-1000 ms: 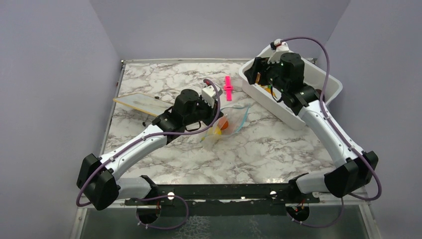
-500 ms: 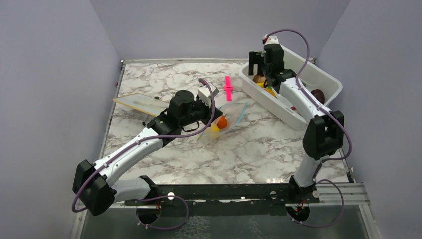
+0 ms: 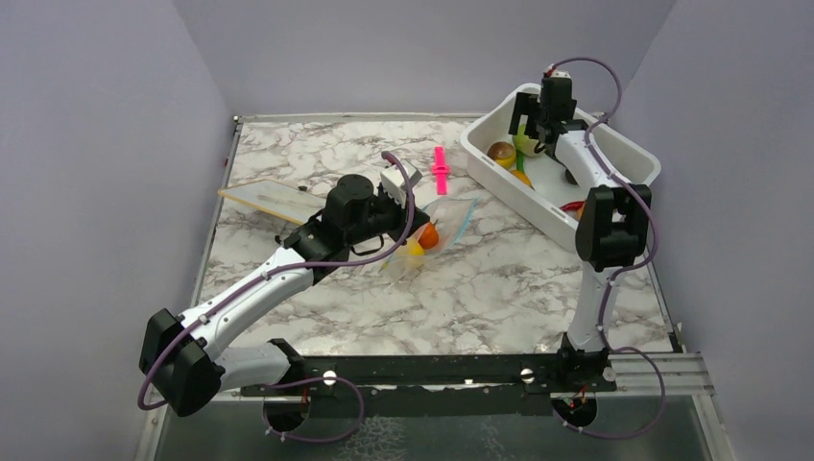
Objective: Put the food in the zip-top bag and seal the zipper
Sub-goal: Pick up the fake vegetable from the bin.
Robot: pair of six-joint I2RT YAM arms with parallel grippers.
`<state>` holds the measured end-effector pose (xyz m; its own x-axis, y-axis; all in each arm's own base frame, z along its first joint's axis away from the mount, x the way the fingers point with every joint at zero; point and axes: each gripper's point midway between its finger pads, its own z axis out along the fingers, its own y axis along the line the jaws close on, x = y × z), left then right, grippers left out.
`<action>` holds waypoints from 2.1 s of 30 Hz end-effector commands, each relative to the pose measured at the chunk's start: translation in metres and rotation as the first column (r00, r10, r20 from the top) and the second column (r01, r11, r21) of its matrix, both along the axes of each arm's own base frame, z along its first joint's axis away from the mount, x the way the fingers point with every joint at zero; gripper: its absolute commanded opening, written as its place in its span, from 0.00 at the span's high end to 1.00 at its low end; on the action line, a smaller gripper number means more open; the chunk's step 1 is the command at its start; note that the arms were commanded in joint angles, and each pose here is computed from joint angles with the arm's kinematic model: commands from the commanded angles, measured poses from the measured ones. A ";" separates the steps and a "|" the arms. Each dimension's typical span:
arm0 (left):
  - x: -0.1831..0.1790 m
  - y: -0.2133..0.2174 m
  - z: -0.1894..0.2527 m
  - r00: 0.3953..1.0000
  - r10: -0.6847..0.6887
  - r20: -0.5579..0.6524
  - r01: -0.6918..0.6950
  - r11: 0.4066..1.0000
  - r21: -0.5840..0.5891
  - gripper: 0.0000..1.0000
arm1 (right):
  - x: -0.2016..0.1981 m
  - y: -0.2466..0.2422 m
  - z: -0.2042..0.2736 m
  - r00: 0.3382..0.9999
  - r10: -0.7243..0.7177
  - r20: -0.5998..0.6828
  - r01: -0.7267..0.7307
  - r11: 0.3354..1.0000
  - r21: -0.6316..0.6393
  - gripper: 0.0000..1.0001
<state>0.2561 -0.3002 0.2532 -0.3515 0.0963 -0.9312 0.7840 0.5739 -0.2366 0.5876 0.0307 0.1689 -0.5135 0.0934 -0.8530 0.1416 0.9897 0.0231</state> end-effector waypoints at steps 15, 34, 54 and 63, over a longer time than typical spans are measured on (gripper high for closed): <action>-0.004 0.003 0.020 0.998 0.003 0.060 0.000 0.999 -0.042 1.00 | 0.035 -0.028 -0.031 0.999 0.035 -0.013 -0.035 0.999 -0.012 0.00; -0.005 0.000 0.018 0.999 -0.009 0.044 0.011 0.999 -0.046 1.00 | 0.056 -0.037 -0.079 0.997 0.053 -0.061 -0.056 0.998 -0.040 0.00; -0.005 -0.001 0.014 0.999 -0.011 0.031 0.012 0.999 -0.049 1.00 | 0.049 -0.036 -0.071 0.991 0.095 -0.095 -0.102 0.992 -0.070 0.39; -0.008 -0.002 0.020 0.999 -0.017 0.035 0.019 0.998 -0.063 1.00 | 0.013 -0.042 -0.043 0.995 0.053 -0.087 -0.059 0.996 -0.070 0.51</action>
<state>0.2535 -0.2979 0.2617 -0.3419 0.0729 -0.9369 0.7832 0.5731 -0.2412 0.6249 -0.0059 0.0951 -0.6050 -0.0124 -0.7961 0.0582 0.9965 -0.0597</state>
